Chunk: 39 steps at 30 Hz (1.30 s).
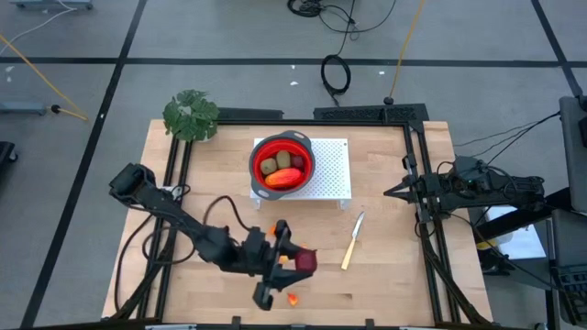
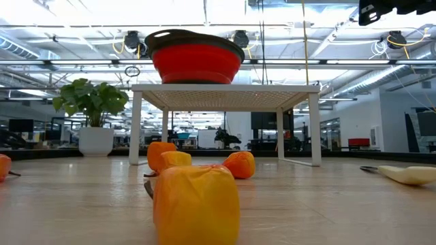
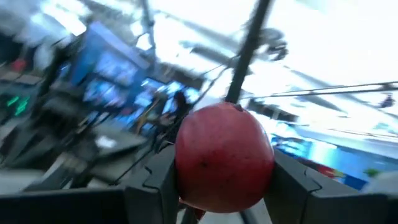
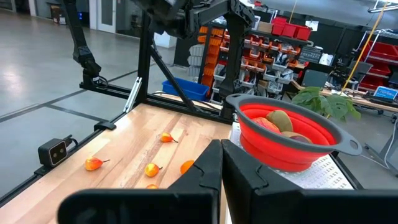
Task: Pick & Place Fruit
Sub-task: Put the red pomegranate into the orange strainer bowl on the shelf
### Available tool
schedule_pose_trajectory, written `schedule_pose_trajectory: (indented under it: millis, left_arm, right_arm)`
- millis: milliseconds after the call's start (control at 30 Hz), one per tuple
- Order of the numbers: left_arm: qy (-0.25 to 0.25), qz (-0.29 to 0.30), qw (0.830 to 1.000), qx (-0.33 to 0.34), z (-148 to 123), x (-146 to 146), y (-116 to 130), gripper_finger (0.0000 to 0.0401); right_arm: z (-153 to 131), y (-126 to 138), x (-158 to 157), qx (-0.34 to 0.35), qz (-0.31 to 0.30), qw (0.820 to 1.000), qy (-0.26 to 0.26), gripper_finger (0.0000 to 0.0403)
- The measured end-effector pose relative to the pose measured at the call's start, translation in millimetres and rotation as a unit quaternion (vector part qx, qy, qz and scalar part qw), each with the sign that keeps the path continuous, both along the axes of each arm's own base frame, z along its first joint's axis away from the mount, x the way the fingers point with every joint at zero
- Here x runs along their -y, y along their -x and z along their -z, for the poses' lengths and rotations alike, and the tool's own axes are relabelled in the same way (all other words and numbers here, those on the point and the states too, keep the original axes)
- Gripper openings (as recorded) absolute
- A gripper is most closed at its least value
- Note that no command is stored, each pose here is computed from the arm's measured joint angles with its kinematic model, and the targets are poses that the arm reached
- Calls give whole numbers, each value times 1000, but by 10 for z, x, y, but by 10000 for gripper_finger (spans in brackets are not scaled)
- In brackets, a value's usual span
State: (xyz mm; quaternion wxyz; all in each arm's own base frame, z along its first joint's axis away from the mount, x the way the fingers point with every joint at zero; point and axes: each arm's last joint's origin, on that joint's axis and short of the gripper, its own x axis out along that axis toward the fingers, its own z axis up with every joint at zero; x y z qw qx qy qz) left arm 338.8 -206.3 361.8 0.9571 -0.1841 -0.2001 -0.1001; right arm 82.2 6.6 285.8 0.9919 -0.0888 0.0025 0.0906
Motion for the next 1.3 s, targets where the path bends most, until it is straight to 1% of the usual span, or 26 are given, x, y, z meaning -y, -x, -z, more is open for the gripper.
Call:
schedule_pose_trajectory:
  millis: [167, 367, 467, 567, 700, 800, 900, 1067, 1100, 1167, 1233, 1300]
  left_arm:
    - [-54, 33, 995, 74, -94, 12, 54, 180]
    - [-118, 54, 981, 141, -153, 27, 103, 172]
    - [-154, 55, 974, 159, -155, 39, 110, 169]
    - [-183, 49, 966, 174, -159, 44, 116, 175]
    - [-213, 31, 959, 184, -159, 46, 117, 180]
    - [-232, 35, 952, 199, -163, 52, 126, 174]
    - [-229, 37, 950, 210, -179, 50, 139, 171]
    - [-225, 36, 950, 213, -185, 46, 142, 181]
    - [-218, 35, 952, 213, -191, 41, 145, 181]
    - [-188, 27, 960, 207, -207, 23, 150, 179]
    - [-141, 8, 970, 197, -230, -8, 158, 175]
    - [-84, -13, 979, 187, -254, -51, 166, 173]
  right_arm:
    - [0, 0, 0, 0, 0, 1000, 0, 0]
    - [0, 0, 0, 0, 0, 1000, 0, 0]
    - [0, 0, 0, 0, 0, 1000, 0, 0]
    - [0, 0, 0, 0, 0, 1000, 0, 0]
    - [0, 0, 0, 0, 0, 1000, 0, 0]
    - [0, 0, 0, 0, 0, 1000, 0, 0]
    - [0, 0, 0, 0, 0, 1000, 0, 0]
    - [1, 0, 0, 0, 0, 1000, 0, 0]
    - [2, 0, 0, -1, 0, 1000, 0, 0]
    - [4, 0, 0, -2, 0, 1000, 0, 0]
    - [4, 0, 0, -2, 0, 1000, 0, 0]
    - [4, 0, 0, -2, 0, 1000, 0, 0]
